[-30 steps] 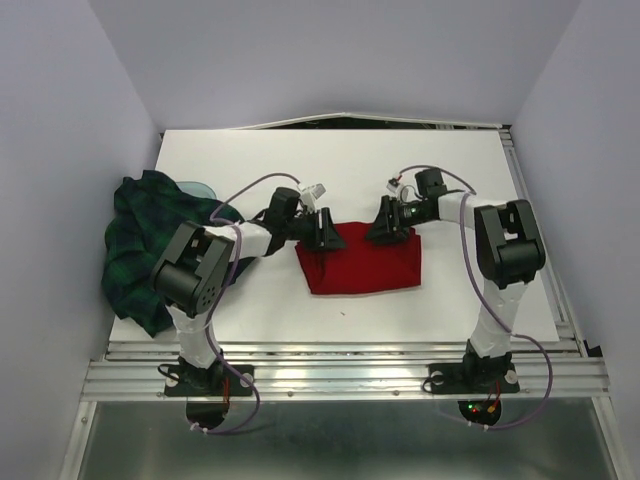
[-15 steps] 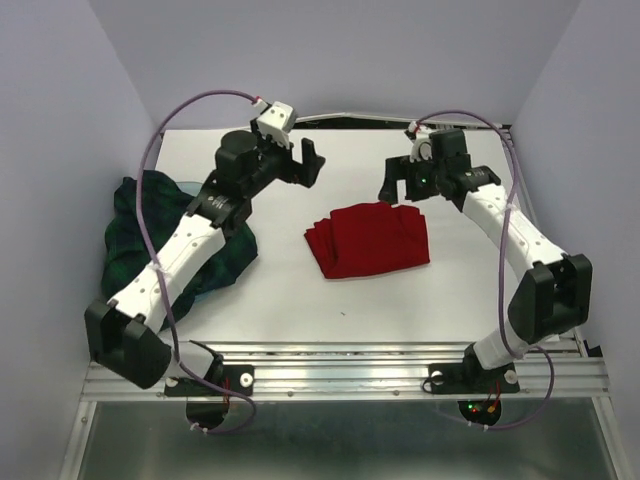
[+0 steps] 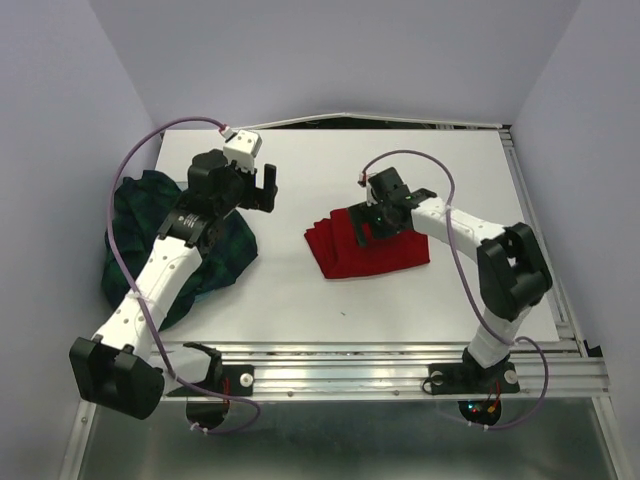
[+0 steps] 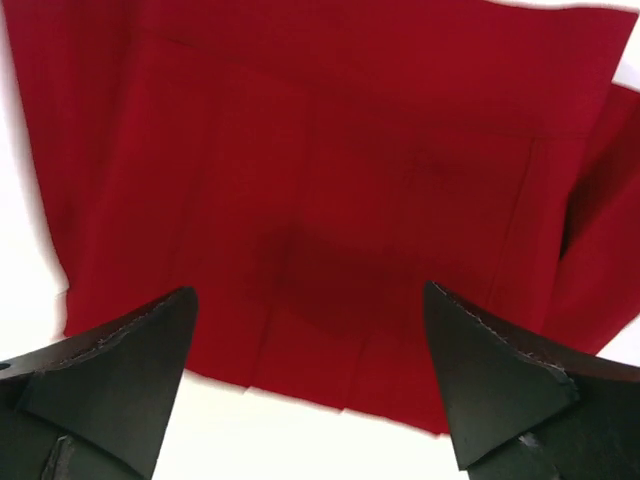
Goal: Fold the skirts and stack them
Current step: Neatly place the folded skirt to the corner
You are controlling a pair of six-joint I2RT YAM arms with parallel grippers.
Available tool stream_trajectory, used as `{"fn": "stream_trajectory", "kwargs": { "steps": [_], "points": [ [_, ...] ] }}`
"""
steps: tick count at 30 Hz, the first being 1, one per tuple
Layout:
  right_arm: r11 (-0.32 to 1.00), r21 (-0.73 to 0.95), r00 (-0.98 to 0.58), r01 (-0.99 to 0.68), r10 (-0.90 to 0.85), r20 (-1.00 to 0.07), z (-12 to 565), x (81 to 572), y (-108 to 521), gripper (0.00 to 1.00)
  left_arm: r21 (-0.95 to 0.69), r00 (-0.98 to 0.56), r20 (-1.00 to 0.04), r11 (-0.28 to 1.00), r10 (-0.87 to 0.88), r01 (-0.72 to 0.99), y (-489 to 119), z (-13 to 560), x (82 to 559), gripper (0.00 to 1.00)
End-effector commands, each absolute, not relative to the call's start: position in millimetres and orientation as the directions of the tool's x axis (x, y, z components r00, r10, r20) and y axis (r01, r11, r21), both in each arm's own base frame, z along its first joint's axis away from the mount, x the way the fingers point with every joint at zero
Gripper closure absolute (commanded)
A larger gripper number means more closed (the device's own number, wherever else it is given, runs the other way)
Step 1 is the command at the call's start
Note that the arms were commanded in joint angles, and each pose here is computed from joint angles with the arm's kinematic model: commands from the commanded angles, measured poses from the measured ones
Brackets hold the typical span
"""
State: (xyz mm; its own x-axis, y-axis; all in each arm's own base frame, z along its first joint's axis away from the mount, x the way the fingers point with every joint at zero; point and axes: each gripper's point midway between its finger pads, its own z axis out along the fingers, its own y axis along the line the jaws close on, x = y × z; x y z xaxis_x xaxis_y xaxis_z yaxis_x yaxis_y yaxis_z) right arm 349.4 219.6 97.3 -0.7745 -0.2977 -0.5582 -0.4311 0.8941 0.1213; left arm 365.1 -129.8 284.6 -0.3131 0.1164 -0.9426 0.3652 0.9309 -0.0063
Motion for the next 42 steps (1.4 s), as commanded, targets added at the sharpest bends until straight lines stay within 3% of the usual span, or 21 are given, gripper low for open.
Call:
{"fn": "stream_trajectory", "kwargs": {
  "steps": [1, 8, 14, 23, 29, 33, 42],
  "points": [
    [0.928, 0.040, -0.798, -0.370, -0.295, -0.526, 56.2, 362.9, 213.5, 0.02, 0.009, -0.294, -0.945, 0.913, 0.141, 0.409, -129.5, 287.6, 346.2, 0.01],
    [0.964, -0.041, -0.863, -0.264, -0.255, -0.436, 2.2, 373.3, 166.9, 0.04, -0.027, -0.419, -0.898, 0.933, 0.134, 0.358, -121.5, 256.7, 350.7, 0.01],
    [0.978, -0.101, -0.895, -0.181, -0.207, -0.395, -6.7, 390.4, 68.3, 0.02, -0.077, -0.461, -0.879, 0.916, 0.124, 0.393, -133.2, 255.6, 360.2, 0.01],
    [0.970, -0.140, -0.858, -0.197, -0.240, -0.454, 0.3, 467.1, -34.7, 0.00, -0.121, -0.509, -0.848, 0.883, 0.145, 0.454, -141.1, 245.3, 366.4, 0.01],
    [0.968, -0.091, -0.859, -0.235, -0.251, -0.446, -31.8, 509.3, -57.4, 0.00, -0.124, -0.530, -0.834, 0.884, 0.153, 0.450, -138.6, 238.6, 375.3, 0.01],
    [0.966, -0.096, -0.830, -0.240, -0.255, -0.496, -24.1, 541.7, -62.3, 0.00, -0.122, -0.536, -0.830, 0.886, 0.157, 0.448, -136.9, 237.0, 378.6, 0.01],
    [0.965, -0.134, -0.791, -0.227, -0.263, -0.553, 7.8, 564.6, -67.4, 0.00, -0.111, -0.520, -0.841, 0.891, 0.152, 0.440, -134.8, 245.7, 384.8, 0.01]
  ]
}}
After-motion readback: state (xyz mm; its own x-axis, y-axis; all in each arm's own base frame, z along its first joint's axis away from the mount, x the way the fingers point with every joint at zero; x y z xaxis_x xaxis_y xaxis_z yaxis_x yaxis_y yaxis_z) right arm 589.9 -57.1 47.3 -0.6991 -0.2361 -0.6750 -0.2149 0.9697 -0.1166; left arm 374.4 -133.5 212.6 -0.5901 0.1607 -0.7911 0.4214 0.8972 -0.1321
